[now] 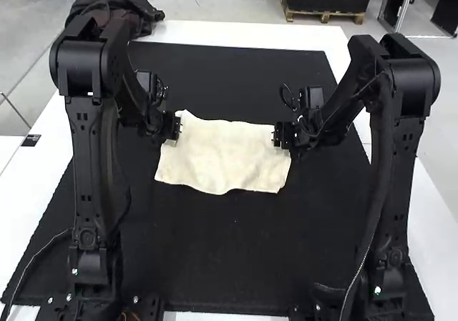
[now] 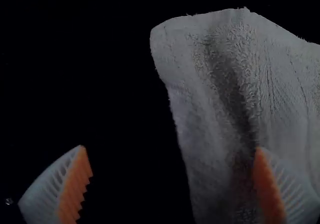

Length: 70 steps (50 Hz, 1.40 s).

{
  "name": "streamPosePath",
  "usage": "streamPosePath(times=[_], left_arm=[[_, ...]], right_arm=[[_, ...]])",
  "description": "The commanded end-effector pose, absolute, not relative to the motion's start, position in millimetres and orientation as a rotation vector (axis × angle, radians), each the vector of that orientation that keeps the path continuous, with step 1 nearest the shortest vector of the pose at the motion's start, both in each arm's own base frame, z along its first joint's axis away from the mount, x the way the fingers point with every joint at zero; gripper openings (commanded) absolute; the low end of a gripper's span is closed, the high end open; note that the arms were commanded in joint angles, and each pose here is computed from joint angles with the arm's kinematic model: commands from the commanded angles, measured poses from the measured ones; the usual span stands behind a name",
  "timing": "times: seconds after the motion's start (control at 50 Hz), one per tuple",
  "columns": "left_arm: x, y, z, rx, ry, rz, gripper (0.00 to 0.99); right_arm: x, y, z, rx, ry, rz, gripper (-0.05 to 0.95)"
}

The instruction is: Fold the towel.

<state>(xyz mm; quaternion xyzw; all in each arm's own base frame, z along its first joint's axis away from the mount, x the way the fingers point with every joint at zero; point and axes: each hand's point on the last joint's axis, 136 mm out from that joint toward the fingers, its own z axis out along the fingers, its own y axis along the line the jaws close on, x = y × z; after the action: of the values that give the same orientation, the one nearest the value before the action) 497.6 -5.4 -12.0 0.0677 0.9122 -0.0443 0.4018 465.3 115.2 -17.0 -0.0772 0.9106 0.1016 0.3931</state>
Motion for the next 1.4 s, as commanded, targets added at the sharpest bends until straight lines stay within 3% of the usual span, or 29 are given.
streamPosePath(times=[0.0,0.04,0.08,0.1,0.42,0.88,1.38], left_arm=[[490,5,-40,0.174,2.371,-0.083,0.505],[487,4,-46,0.183,2.382,-0.083,0.293],[486,4,-49,0.184,2.384,-0.083,0.026],[485,5,-51,0.184,2.384,-0.081,0.018],[489,3,-41,0.194,2.333,-0.083,0.023],[505,11,11,0.174,2.222,-0.075,0.021],[495,7,40,0.193,2.213,-0.145,0.023]], right_arm=[[464,133,-37,-0.260,2.340,0.293,0.66],[462,134,-39,-0.274,2.343,0.297,0.43],[460,136,-41,-0.288,2.346,0.307,0.12],[459,137,-41,-0.294,2.347,0.306,-0.03],[457,133,-38,-0.278,2.338,0.312,-0.02],[471,124,11,-0.227,2.235,0.310,-0.02],[468,105,42,-0.165,2.182,0.306,-0.03]])
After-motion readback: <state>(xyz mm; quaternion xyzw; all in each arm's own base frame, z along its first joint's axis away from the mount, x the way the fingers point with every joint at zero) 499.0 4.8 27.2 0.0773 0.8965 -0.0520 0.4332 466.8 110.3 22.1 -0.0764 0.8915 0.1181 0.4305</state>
